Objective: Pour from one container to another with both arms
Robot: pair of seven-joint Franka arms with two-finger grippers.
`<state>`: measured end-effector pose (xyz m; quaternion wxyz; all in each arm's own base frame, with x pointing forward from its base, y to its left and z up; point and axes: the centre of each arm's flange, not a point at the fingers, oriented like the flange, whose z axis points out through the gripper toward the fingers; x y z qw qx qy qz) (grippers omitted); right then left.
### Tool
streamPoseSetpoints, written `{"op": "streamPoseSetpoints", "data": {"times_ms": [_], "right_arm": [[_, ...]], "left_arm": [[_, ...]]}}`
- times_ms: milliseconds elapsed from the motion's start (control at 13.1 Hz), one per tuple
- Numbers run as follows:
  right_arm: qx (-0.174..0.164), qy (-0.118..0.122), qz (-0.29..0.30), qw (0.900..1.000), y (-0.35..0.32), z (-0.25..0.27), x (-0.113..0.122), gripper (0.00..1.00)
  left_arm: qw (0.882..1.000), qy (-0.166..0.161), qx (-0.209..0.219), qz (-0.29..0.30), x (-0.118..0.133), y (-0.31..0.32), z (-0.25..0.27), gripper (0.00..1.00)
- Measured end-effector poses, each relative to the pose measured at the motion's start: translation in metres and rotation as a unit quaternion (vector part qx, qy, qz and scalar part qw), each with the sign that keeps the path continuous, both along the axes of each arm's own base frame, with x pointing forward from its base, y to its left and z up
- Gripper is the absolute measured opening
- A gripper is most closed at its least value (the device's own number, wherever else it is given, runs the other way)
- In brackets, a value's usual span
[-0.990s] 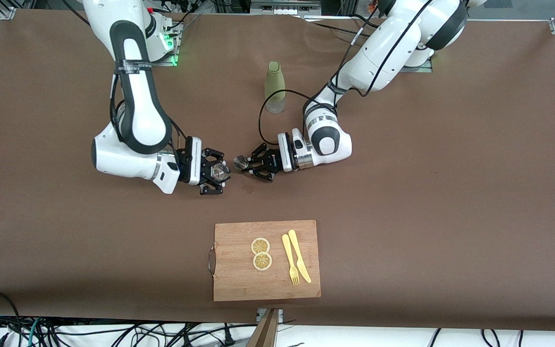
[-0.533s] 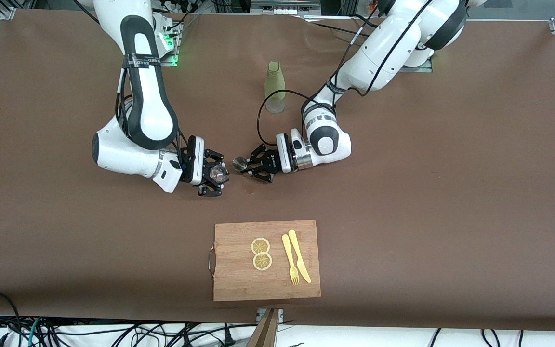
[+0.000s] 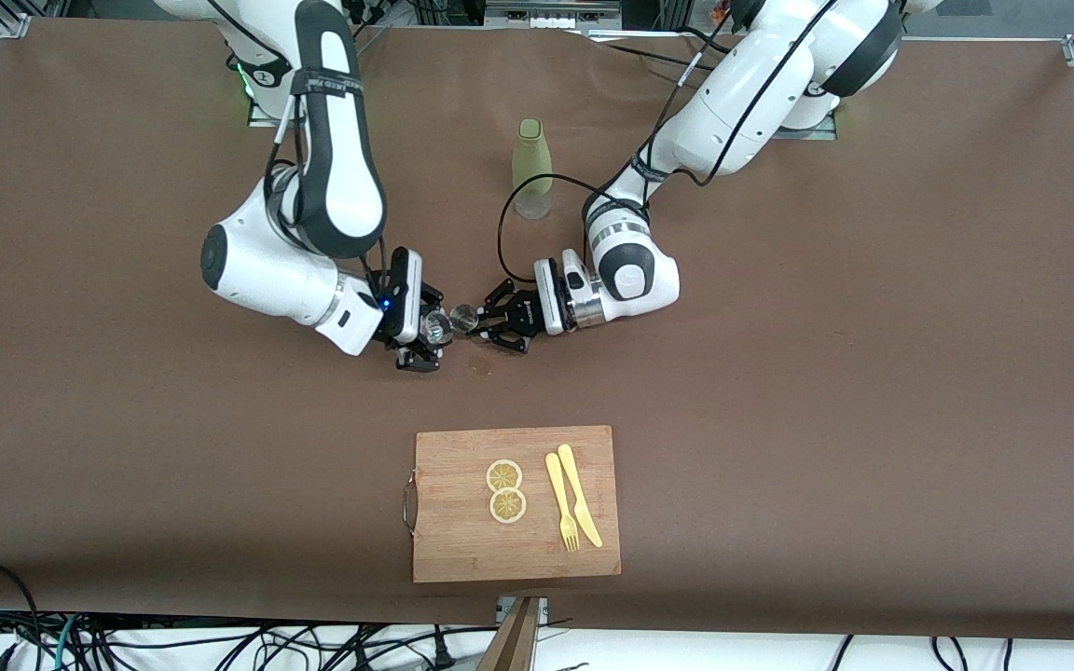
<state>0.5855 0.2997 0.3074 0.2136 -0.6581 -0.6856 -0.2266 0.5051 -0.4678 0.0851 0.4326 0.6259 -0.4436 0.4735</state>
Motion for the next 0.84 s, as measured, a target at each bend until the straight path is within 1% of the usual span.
{"op": "streamPoseSetpoints", "data": {"times_ms": [152, 305, 838], "right_arm": [[-0.008, 0.004, 0.002, 1.000, -0.002, -0.008, -0.005, 0.20], [-0.013, 0.002, 0.009, 1.000, -0.009, -0.015, -0.008, 0.20], [-0.060, -0.031, 0.036, 0.997, 0.000, 0.003, -0.018, 0.20]], "left_arm": [[1.000, 0.002, 0.001, 0.000, 0.000, -0.001, 0.000, 0.21], [1.000, 0.004, 0.001, 0.001, 0.000, 0.000, 0.000, 0.21], [1.000, 0.004, 0.003, 0.002, 0.001, 0.000, 0.000, 0.21]]}}
